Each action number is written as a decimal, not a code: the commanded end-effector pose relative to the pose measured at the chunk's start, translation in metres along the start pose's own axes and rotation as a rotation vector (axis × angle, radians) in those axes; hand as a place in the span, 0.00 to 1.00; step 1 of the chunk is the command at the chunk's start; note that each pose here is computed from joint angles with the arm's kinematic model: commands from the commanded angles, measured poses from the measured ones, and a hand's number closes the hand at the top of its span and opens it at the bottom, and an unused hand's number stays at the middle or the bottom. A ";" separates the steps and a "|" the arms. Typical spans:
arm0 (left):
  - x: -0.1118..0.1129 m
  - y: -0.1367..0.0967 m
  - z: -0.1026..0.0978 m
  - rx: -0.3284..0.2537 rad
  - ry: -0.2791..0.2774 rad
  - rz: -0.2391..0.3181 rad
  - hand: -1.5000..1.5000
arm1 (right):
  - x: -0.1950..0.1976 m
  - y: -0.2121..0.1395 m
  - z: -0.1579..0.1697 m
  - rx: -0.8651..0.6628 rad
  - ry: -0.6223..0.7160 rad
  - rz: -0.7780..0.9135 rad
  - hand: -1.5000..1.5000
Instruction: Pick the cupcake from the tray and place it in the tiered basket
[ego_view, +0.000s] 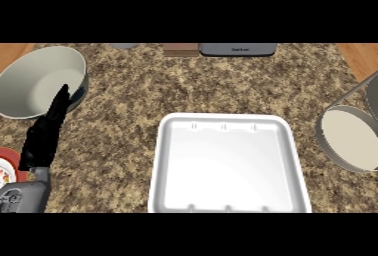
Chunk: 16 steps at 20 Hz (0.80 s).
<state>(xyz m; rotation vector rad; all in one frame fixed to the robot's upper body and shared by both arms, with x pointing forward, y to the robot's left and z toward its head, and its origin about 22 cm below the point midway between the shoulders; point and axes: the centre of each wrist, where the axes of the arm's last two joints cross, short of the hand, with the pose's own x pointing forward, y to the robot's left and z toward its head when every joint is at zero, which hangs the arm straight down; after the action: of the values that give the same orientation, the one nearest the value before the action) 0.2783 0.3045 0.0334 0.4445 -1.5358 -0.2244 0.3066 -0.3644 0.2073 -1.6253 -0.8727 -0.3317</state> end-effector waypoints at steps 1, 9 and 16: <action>0.004 -0.003 0.001 -0.006 0.021 -0.004 0.50 | 0.000 -0.048 0.009 -0.063 0.090 -0.040 0.00; -0.011 0.002 0.014 0.020 0.026 0.009 0.50 | -0.065 -0.109 0.043 -0.012 0.214 -0.143 0.00; 0.005 -0.004 0.009 0.027 0.028 0.003 0.50 | -0.124 -0.168 0.092 -0.038 0.145 -0.206 0.00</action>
<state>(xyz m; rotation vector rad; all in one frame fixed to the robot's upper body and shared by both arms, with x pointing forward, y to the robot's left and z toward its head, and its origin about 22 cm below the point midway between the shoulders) 0.2695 0.3038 0.0291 0.4612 -1.5127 -0.1991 0.1397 -0.3512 0.2137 -1.5587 -0.8640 -0.5897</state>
